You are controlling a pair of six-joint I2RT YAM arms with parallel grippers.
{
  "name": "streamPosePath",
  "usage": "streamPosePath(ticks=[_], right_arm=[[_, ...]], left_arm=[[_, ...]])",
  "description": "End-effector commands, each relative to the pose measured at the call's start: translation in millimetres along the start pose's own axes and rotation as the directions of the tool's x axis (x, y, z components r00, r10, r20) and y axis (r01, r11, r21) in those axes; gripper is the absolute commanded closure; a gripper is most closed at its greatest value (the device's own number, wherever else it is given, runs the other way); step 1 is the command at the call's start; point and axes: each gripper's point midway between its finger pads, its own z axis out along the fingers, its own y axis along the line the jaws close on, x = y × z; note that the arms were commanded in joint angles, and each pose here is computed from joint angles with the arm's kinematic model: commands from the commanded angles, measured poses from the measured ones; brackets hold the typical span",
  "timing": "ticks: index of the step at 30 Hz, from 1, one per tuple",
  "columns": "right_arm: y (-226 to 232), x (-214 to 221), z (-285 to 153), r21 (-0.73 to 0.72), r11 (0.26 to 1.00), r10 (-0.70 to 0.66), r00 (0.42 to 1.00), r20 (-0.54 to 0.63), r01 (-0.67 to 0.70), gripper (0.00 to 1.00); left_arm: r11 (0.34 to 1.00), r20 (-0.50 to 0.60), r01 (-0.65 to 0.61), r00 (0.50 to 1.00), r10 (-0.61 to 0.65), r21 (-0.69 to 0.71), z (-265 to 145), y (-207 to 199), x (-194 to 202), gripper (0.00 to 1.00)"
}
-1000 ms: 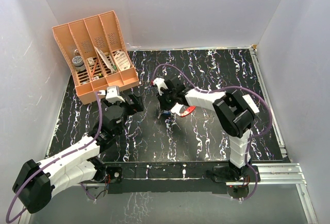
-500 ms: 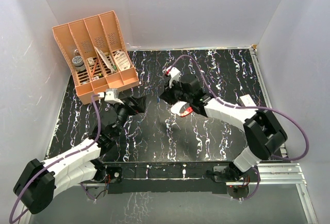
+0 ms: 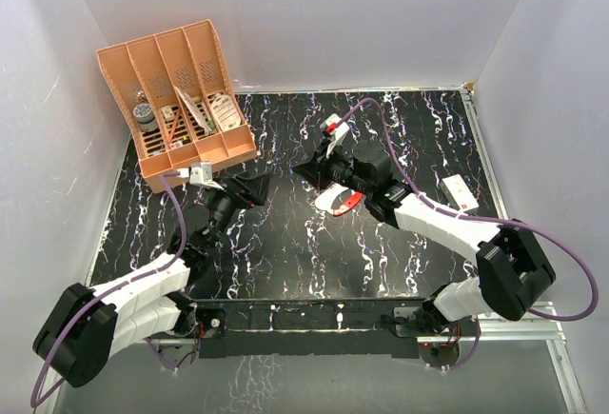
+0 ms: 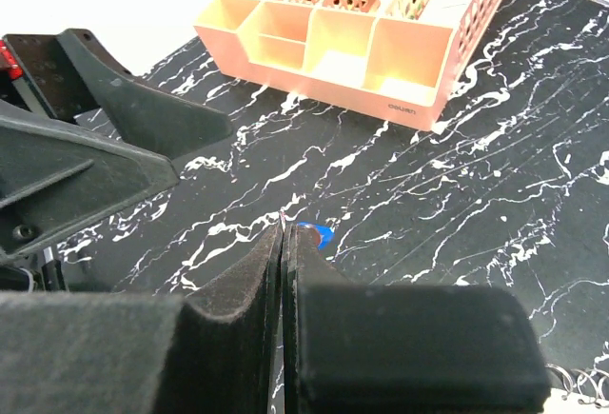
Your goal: Put the keys on the keyring
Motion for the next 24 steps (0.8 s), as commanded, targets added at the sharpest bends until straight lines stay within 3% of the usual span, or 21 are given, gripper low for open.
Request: streamPosePath(ticks=[1,7,14,24], right_arm=[[17,-38,-4,-0.068,0.997,-0.032,0.995,0.099,0.039,1.0],[22,-37,-3,-0.105,0.989,-0.098,0.995,0.025,0.1,1.0],[21,-28,0,-0.149,0.976,-0.18,0.977,-0.117,0.162,1.0],[9,-24,-5,-0.131,0.967,-0.248,0.926,-0.283,0.219,1.0]], left_arm=[[0.991,0.034,-0.016,0.999,0.011,0.133,8,-31,-23,0.12],[0.976,-0.041,-0.09,0.994,0.1,0.2,11,-41,-17,0.14],[0.945,-0.137,-0.09,0.981,0.139,0.314,8,-51,3,0.17],[0.916,-0.153,-0.162,0.961,0.231,0.366,6,-51,12,0.18]])
